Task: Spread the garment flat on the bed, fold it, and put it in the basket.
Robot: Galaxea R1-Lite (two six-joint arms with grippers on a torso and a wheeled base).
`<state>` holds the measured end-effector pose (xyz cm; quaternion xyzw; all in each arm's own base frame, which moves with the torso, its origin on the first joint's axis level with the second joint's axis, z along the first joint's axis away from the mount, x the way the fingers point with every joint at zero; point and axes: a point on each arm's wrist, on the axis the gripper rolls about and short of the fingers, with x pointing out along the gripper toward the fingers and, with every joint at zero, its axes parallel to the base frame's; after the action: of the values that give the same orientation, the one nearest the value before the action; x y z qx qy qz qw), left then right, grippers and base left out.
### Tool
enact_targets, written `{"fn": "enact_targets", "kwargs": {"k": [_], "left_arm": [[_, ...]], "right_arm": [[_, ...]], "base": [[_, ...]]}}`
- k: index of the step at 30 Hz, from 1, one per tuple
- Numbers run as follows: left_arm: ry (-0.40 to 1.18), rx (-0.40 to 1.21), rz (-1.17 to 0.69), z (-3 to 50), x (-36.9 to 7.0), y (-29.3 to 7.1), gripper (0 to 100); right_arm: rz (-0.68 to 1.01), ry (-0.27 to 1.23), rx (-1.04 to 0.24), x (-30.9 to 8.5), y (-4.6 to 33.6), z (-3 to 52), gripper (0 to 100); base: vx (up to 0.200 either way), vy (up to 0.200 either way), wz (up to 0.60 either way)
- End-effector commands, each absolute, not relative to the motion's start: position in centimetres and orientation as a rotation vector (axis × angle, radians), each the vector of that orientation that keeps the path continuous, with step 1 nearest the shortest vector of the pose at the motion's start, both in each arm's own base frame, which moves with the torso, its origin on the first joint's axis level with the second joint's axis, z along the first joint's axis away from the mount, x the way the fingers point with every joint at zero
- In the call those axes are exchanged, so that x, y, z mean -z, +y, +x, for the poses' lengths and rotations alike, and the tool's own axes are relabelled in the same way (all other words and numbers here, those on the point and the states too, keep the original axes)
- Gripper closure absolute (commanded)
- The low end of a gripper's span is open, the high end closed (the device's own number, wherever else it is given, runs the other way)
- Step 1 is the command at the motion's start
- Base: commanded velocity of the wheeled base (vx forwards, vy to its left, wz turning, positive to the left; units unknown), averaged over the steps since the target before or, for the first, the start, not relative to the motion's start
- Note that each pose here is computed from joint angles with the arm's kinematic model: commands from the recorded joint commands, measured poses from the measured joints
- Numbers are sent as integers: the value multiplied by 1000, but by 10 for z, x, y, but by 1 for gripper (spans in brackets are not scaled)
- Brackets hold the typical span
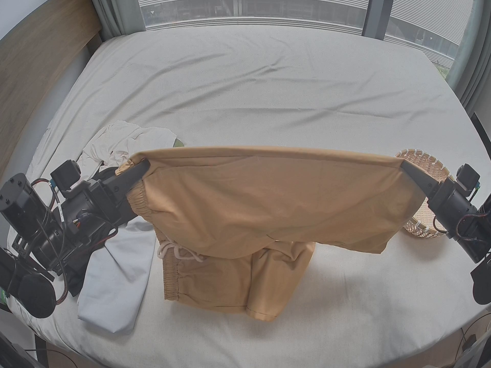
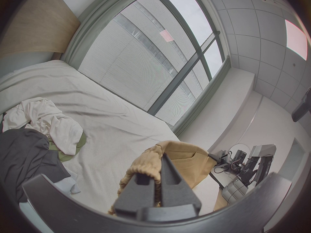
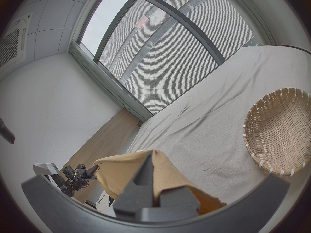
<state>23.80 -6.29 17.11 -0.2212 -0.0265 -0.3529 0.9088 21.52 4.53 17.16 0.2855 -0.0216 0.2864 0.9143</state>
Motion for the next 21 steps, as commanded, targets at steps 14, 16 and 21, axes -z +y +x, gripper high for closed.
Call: {"fn": "enact_targets", "kwargs": {"k": [14,16,21], "left_arm": [[-56,705,-462,244,-170,-60,100],[-50,705,-467,249,-168,-62,100],[-45,684,-473,264,-164,-65,100]], "right_arm": [[558,-71,-581,-174,45,226,100],[554,-71,-583,-174,46,230,100],[553,-77,-588,-177,50,249,100]], "base": [[0,0,0],[0,0,0],[0,0,0]]}}
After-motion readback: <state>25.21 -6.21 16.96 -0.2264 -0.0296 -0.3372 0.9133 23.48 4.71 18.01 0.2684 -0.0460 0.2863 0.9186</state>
